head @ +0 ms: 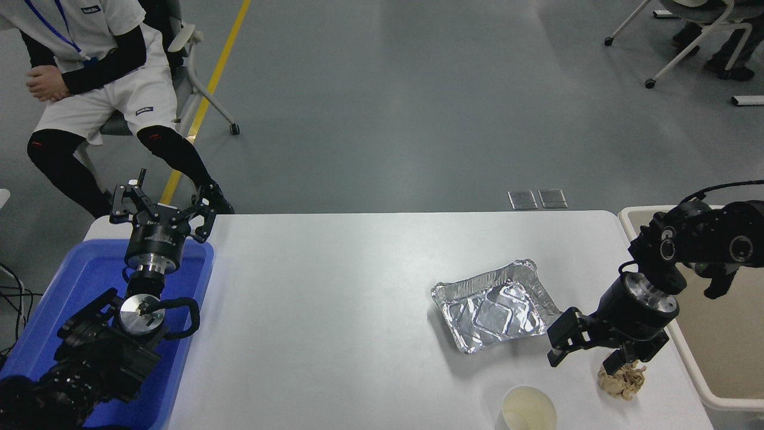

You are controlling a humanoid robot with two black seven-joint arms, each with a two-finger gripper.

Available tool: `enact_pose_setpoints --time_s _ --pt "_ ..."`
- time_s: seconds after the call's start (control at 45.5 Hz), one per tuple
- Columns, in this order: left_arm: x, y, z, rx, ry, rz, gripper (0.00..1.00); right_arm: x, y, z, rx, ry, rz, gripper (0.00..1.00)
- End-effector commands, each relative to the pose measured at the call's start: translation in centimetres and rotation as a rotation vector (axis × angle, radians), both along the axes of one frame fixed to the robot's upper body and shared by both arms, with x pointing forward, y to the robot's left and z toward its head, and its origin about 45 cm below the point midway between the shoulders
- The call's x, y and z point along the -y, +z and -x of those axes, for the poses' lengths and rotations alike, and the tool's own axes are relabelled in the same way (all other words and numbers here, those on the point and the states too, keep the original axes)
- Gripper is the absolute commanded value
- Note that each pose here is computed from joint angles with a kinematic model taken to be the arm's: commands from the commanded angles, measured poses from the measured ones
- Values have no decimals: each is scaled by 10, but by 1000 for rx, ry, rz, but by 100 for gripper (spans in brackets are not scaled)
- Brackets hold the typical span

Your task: Pick up paper cup place in dustbin

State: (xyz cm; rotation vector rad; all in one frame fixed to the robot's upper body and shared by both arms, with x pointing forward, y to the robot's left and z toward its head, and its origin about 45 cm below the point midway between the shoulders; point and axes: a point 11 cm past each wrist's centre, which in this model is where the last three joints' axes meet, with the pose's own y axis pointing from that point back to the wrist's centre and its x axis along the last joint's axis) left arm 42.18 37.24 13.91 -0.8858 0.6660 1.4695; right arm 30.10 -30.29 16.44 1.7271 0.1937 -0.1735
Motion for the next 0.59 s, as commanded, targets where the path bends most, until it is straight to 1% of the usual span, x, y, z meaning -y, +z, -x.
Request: enact_pose_setpoints --time_s 0.0,0.242,0.484,0.571 --pt "1 0 0 0 -1 1 99 -17 -6 6 -18 59 30 100" --pt "0 0 0 0 0 0 99 -28 -11 38 -106 116 24 100" --pt "0 0 0 0 0 0 99 -30 -11 37 -102 111 16 100" --pt "0 0 0 0 0 0 99 -28 -16 43 -122 105 14 100"
